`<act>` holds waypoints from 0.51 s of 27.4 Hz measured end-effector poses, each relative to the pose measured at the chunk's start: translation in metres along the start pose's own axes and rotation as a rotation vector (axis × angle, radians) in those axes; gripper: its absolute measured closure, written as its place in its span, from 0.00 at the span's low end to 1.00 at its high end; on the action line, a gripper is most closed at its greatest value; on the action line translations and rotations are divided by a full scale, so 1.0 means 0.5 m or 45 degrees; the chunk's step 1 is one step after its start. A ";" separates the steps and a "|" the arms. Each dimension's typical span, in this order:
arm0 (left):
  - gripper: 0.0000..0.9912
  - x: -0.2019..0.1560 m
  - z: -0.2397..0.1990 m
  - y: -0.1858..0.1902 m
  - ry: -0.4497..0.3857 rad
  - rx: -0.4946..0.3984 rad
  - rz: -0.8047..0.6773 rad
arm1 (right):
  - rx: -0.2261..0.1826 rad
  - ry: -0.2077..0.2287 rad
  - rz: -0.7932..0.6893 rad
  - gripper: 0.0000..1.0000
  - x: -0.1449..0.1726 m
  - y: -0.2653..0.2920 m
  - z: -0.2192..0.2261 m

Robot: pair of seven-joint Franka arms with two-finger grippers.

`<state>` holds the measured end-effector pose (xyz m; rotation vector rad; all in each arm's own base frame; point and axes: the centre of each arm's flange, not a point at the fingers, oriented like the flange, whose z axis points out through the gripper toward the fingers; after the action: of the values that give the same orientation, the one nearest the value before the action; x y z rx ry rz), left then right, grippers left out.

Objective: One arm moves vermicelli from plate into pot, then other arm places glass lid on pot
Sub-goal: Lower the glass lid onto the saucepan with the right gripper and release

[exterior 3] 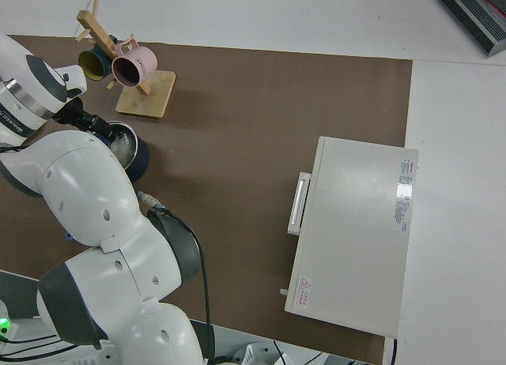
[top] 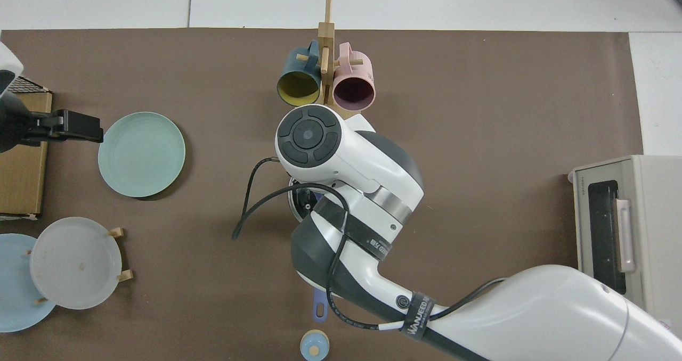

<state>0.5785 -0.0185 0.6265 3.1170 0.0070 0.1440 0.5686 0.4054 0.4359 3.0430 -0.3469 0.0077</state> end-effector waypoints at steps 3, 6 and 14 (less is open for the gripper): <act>0.00 0.000 0.000 0.000 0.000 0.000 0.000 | -0.022 0.014 0.010 0.01 0.004 0.019 -0.038; 0.00 0.000 0.000 0.000 0.000 0.000 0.000 | -0.045 0.041 -0.003 0.01 0.003 0.044 -0.089; 0.00 0.000 0.000 0.000 0.000 0.000 0.000 | -0.121 0.105 -0.103 0.01 -0.006 0.128 -0.222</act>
<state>0.5785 -0.0185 0.6264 3.1170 0.0070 0.1436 0.5516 0.3524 0.5513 2.9496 -0.2116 0.1087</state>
